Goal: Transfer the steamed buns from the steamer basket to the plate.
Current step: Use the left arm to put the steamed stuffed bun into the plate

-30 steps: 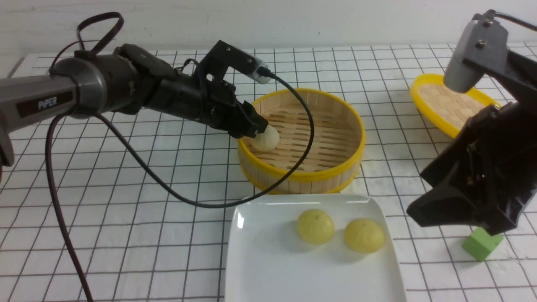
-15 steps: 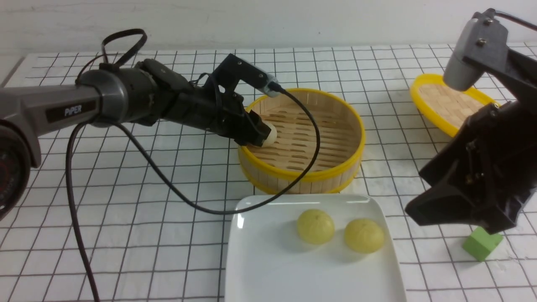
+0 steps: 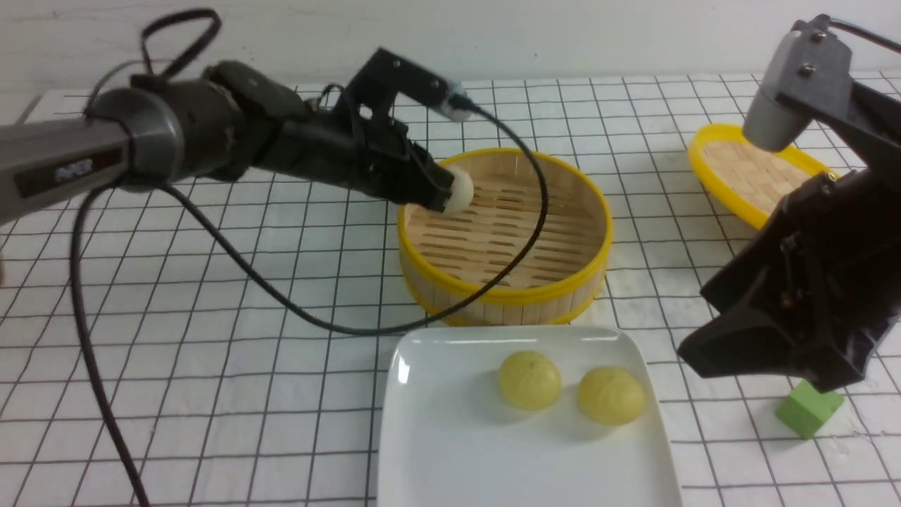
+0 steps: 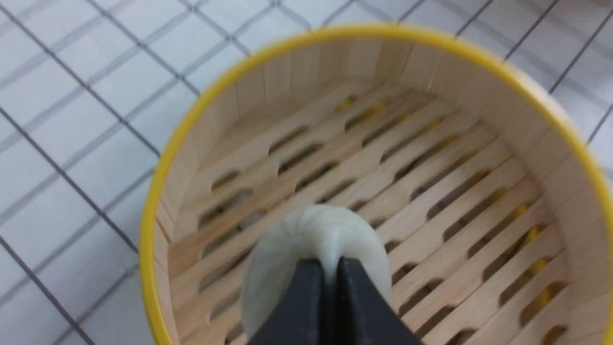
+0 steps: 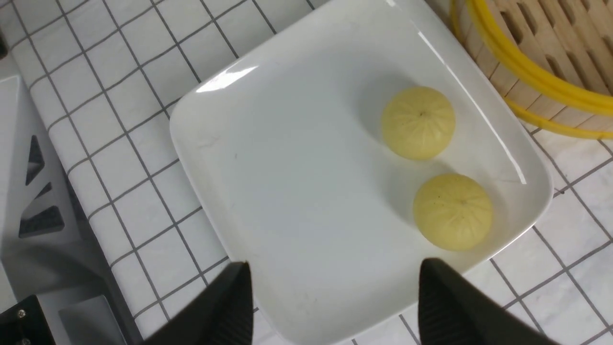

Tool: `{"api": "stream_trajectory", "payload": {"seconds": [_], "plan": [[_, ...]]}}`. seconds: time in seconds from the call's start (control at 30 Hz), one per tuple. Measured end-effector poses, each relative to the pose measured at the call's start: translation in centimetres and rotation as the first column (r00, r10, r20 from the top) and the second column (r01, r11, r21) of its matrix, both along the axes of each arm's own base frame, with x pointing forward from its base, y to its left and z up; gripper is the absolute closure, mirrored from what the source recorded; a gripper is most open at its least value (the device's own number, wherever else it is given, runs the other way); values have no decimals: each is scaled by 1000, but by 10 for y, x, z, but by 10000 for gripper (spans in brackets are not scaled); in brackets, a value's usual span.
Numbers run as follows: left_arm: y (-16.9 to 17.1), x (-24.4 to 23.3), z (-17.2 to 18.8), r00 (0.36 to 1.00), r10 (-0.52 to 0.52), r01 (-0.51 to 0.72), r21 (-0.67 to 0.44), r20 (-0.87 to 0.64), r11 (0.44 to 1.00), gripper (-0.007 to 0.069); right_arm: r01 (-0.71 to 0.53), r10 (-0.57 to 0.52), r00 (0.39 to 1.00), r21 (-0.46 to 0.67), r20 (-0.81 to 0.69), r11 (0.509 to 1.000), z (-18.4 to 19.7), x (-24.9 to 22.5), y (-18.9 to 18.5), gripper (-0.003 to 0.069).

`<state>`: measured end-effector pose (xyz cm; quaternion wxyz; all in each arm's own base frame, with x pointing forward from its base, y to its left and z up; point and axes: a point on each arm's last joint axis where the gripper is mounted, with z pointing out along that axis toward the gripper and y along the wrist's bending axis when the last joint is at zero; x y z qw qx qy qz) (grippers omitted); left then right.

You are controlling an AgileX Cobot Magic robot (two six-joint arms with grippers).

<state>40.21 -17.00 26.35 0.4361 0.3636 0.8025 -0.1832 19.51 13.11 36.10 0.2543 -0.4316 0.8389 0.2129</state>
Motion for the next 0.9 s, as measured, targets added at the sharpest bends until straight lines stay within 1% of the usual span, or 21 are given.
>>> {"api": "stream_trajectory", "payload": {"seconds": [0.03, 0.07, 0.1, 0.17, 0.2, 0.23, 0.3, 0.33, 0.4, 0.47, 0.6, 0.63, 0.7, 0.77, 0.83, 0.87, 0.9], "plan": [[0, -1, 4, 1000, 1, -1, -5, 3, 1000, 602, 0, 0, 1000, 1, 0, 1000, 0, 0, 0, 206], [3, -14, 33, 999, -11, 12, -33, 37, 999, 602, 0, 0, 1000, 2, -1, 1000, 0, 0, 0, 214], [3, -16, 36, 999, -9, 11, -39, 37, 999, 602, 0, 0, 1000, 2, -1, 1000, 0, 0, 0, 215], [8, -36, 66, 998, -37, 39, -50, 48, 998, 602, -1, 1, 1000, 4, -1, 1000, 0, 0, 0, 220], [8, -40, 70, 998, -47, 49, -43, 51, 998, 602, -1, 1, 1000, 4, -1, 1000, 0, 0, 0, 221], [10, -48, 78, 997, -65, 66, -32, 38, 997, 602, -2, 2, 1000, 5, -1, 1000, 0, 0, 0, 221], [15, -69, 89, 994, -103, 104, 4, -45, 995, 602, -3, 3, 1000, 4, 1, 1000, 0, 0, 0, 221], [16, -71, 88, 992, -109, 110, 11, -68, 994, 602, -3, 3, 1000, 4, 1, 1000, 0, 0, 0, 221], [20, -88, 85, 963, -141, 157, 56, -228, 986, 602, -4, 4, 1000, 4, 4, 1000, 0, 0, 0, 221], [22, -97, 80, 931, -141, 177, 80, -337, 981, 602, -5, 5, 1000, 5, 4, 1000, 0, 0, 0, 221], [19, -111, 67, 867, -141, 215, 105, -478, 971, 602, -5, 5, 1000, 6, 5, 1000, 0, 0, 1, 221], [18, -112, 66, 863, -141, 218, 106, -484, 970, 602, -5, 5, 1000, 6, 5, 1000, 0, 0, 1, 221], [5, -122, 53, 840, -160, 257, 122, -518, 959, 602, -5, 5, 1000, 7, 6, 1000, 1, 0, 1, 221], [-8, -130, 42, 839, -176, 287, 143, -515, 947, 602, -7, 7, 1000, 7, 7, 1000, 1, 0, 1, 221], [-20, -137, 26, 857, -176, 295, 182, -484, 938, 602, -13, 12, 1000, 10, 10, 1000, 1, 0, 1, 221], [-23, -137, 21, 874, -169, 286, 201, -456, 937, 602, -14, 14, 1000, 14, 9, 1000, 1, 0, 1, 221], [-25, -138, 19, 876, -170, 287, 204, -451, 936, 602, -14, 14, 1000, 15, 8, 1000, 1, 0, 1, 221]]}}
